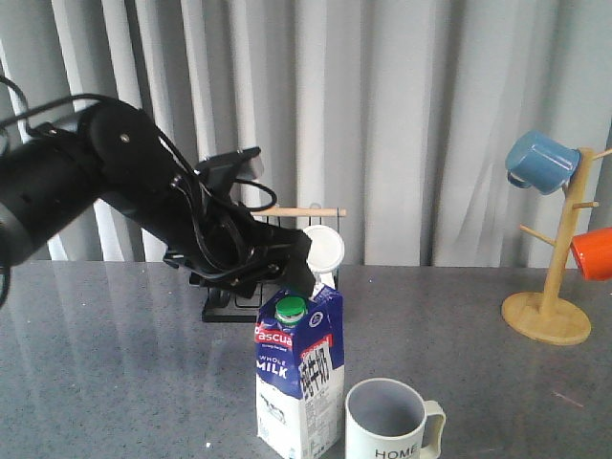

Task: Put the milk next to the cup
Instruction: 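Open the left gripper and raise it away from the carton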

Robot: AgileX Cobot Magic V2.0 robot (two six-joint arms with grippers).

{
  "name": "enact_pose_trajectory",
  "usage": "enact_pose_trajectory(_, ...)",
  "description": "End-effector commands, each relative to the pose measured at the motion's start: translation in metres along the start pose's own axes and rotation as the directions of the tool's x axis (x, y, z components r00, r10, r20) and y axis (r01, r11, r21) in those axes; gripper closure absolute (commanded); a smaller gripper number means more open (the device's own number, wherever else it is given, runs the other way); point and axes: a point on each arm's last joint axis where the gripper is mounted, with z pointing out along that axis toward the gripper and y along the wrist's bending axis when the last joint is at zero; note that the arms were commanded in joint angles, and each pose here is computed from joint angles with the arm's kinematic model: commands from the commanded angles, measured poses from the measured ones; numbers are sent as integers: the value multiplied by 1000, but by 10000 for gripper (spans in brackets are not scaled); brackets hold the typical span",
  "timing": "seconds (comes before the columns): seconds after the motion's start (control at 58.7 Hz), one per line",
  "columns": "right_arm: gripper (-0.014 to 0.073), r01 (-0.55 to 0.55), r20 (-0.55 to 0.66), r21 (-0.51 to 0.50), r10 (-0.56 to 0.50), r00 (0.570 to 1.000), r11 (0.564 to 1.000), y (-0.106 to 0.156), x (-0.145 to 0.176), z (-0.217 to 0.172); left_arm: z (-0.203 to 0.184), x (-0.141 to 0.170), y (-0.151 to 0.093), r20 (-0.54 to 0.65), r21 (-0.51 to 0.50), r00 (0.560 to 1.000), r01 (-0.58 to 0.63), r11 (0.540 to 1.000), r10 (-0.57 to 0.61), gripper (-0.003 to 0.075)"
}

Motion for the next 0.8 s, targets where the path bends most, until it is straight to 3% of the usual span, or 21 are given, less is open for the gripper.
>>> enact_pose_trajectory(0.0, 602, -12, 104, 29, 9, 995, 1000, -4, -14, -4, -66, 0, -29, 148, 54, 988, -41, 998, 32, 185)
enact_pose_trajectory(0.17, 601, -75, 191, 129, 49, 980, 989, -14, -22, -6, -114, 10, -45, 243, 55, 966, -99, 994, 83, 295)
enact_pose_trajectory(0.324, 601, -165, 307, 198, 99, 947, 966, -23, -30, -10, -160, 23, -60, 334, 42, 930, -177, 983, 153, 538)
enact_pose_trajectory(0.426, 601, -167, 364, 236, 72, 929, 957, -27, -35, -13, -186, 33, -68, 384, 24, 900, -231, 973, 205, 720)
enact_pose_trajectory(0.784, 601, -153, 383, 258, 45, 923, 954, -28, -37, -14, -260, 71, -83, 516, -99, 800, -297, 950, 305, 728)
